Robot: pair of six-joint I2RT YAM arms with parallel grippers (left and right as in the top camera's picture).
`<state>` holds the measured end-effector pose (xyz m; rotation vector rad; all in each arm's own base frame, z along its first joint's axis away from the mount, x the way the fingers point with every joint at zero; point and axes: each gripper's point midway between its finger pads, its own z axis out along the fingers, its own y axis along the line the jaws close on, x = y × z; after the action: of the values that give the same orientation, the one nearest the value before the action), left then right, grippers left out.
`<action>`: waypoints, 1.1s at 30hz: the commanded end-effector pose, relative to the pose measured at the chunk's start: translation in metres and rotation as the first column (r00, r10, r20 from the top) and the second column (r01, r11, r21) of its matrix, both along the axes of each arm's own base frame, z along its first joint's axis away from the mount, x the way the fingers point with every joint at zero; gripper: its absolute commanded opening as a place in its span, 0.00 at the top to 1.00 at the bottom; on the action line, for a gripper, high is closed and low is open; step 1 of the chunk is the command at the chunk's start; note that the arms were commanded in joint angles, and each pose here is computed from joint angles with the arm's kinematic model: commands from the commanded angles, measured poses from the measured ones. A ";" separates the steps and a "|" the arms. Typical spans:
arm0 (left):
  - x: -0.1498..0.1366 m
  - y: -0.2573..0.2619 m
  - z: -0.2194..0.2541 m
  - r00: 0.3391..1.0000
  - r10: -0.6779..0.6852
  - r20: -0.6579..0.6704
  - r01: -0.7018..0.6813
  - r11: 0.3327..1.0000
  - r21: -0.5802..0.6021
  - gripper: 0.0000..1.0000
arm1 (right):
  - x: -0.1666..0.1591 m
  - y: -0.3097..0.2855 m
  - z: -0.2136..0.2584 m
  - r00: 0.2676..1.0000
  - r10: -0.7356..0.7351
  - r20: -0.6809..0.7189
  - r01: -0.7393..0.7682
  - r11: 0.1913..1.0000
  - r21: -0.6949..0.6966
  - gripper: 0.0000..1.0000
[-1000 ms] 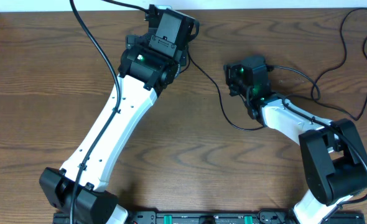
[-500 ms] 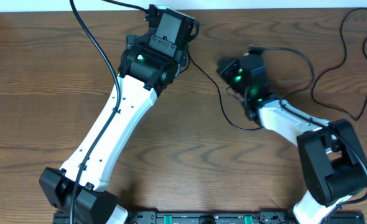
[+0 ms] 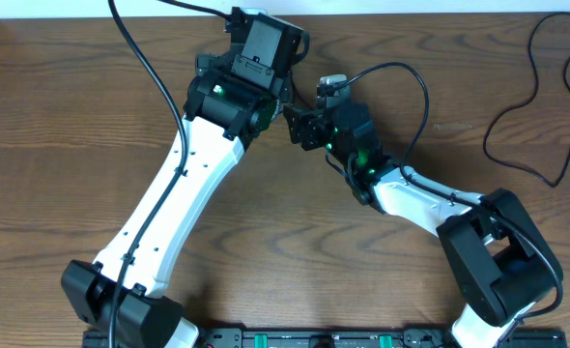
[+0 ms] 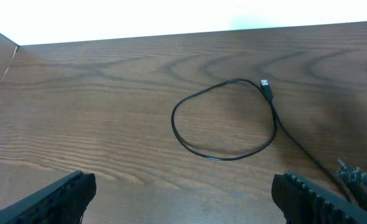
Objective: Untangle cables
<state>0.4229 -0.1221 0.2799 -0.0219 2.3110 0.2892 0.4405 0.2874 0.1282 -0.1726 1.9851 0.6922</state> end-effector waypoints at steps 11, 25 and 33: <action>-0.002 0.002 0.005 1.000 0.011 0.013 -0.011 1.000 -0.013 0.05 | 0.001 -0.062 -0.065 0.983 -0.160 -0.095 0.118 0.931 -0.346 0.36; -0.002 0.002 0.005 1.000 0.011 0.013 -0.011 1.000 -0.013 0.05 | -0.029 -0.092 -0.109 0.955 -0.124 -0.270 -0.030 0.863 -0.504 0.48; -0.002 0.002 0.005 1.000 0.011 0.013 -0.011 1.000 -0.013 0.05 | -0.033 -0.094 -0.113 0.949 -0.128 -0.289 -0.041 0.857 -0.514 0.52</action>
<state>0.4229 -0.1221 0.2799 -0.0219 2.3110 0.2892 0.4091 0.1927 0.0205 -0.3285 2.4326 0.1444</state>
